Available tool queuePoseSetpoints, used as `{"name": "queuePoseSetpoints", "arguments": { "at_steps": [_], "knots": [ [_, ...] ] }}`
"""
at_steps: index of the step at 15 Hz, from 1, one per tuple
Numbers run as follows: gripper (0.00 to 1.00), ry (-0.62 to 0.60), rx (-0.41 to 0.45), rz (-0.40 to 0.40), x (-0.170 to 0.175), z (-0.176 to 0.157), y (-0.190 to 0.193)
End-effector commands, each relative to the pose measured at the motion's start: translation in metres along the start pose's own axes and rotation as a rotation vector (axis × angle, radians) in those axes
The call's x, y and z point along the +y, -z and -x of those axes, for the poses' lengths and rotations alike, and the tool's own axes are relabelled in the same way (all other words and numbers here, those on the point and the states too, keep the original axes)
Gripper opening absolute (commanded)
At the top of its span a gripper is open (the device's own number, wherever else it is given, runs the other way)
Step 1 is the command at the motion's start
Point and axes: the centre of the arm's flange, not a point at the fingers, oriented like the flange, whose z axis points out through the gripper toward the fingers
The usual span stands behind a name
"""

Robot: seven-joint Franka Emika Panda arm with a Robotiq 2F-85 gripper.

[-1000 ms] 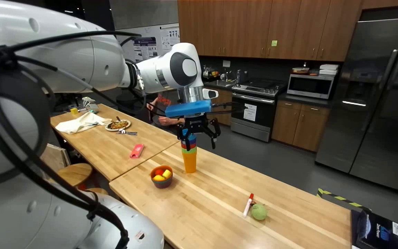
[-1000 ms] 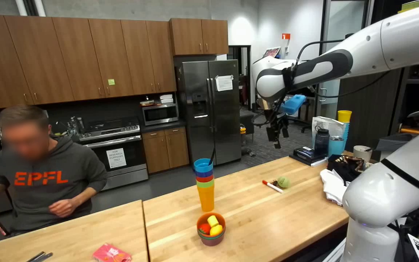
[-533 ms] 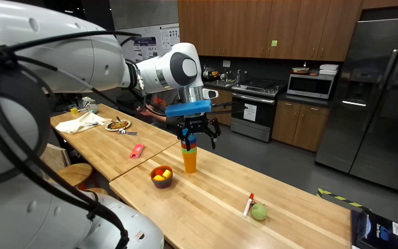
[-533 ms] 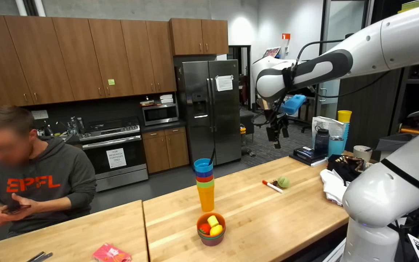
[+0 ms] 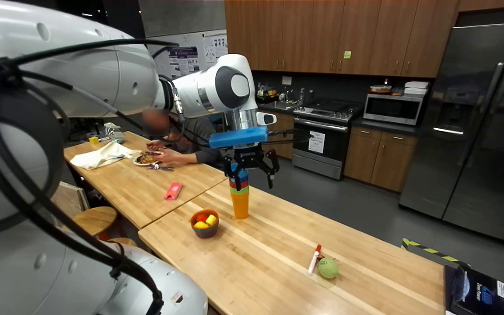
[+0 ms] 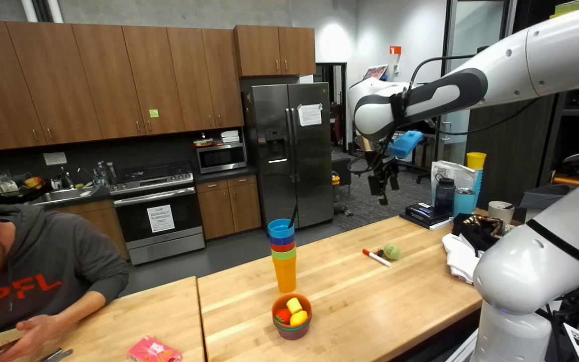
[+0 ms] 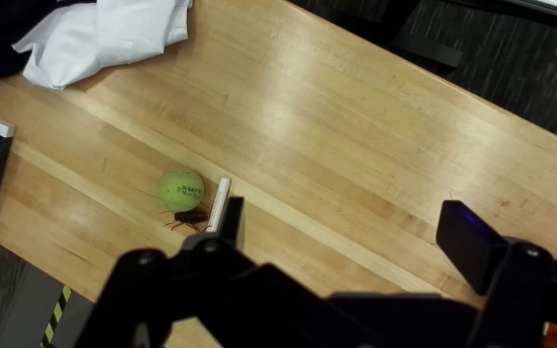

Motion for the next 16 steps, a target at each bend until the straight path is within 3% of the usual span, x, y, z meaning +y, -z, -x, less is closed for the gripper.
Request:
{"name": "queuePoseSetpoints", "arguments": {
  "at_steps": [1, 5, 8, 16],
  "knots": [
    [1.0, -0.011, -0.021, 0.032, 0.003, 0.001, 0.0],
    [1.0, -0.022, -0.048, 0.136, -0.003, -0.007, 0.002],
    [1.0, -0.001, -0.061, 0.171, -0.016, -0.016, 0.002],
    [1.0, 0.162, -0.111, 0.166, -0.085, -0.018, 0.009]
  ]
}}
